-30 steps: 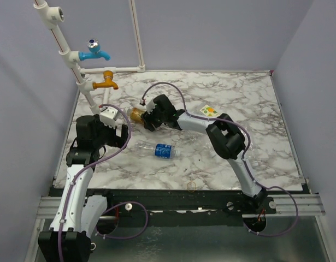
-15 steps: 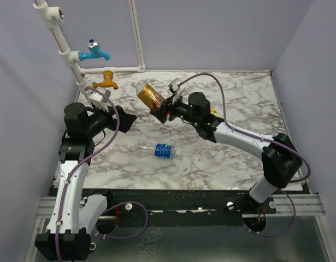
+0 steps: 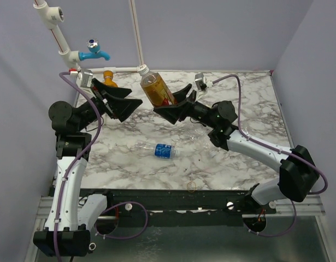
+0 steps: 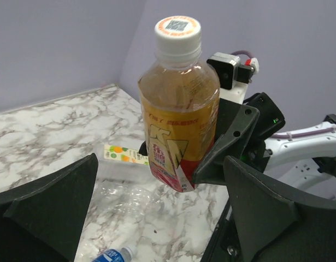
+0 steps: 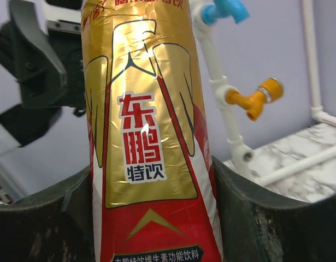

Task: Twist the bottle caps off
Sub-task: Pick up the plastic bottle at the center of the board, then unscrew the bottle cap from the plastic bottle.

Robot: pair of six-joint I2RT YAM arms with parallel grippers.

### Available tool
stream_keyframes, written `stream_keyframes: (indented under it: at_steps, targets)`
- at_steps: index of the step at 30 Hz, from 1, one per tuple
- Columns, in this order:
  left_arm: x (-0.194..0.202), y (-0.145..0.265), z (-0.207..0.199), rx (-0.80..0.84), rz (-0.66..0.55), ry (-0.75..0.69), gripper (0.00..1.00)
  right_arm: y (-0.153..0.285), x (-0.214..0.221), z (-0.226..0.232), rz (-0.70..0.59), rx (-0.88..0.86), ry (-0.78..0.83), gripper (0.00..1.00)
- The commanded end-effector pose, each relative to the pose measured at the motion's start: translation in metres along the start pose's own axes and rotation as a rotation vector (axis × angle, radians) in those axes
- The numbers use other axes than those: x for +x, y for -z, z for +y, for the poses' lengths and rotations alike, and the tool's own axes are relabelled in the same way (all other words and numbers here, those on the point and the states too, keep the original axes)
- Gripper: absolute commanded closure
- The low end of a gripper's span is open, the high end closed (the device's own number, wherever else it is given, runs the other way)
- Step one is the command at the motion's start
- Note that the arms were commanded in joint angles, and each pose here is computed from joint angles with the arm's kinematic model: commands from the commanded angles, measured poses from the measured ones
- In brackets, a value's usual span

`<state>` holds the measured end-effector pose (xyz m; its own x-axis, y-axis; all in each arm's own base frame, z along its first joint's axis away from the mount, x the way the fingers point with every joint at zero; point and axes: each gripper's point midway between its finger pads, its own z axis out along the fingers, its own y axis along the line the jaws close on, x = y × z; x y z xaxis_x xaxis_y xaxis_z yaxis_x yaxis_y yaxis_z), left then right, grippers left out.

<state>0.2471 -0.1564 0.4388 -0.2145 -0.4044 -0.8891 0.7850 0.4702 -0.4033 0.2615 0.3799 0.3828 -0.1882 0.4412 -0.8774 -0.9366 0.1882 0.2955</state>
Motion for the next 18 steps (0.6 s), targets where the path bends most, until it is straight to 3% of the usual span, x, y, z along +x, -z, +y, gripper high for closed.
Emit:
stream_keyframes:
  at_steps: [1,8,18]
  targets:
    - [0.004,0.003,-0.032,0.155,0.051,0.030,0.01,0.002,-0.027,0.048,-0.060,-0.215,-0.061,0.45]
    - [-0.005,-0.004,-0.044,0.198,0.029,0.021,0.01,-0.007,-0.028,0.063,-0.051,-0.348,-0.152,0.45]
    - [0.003,-0.016,-0.052,0.250,0.040,-0.011,0.01,-0.019,-0.021,0.058,-0.046,-0.378,-0.198,0.48]
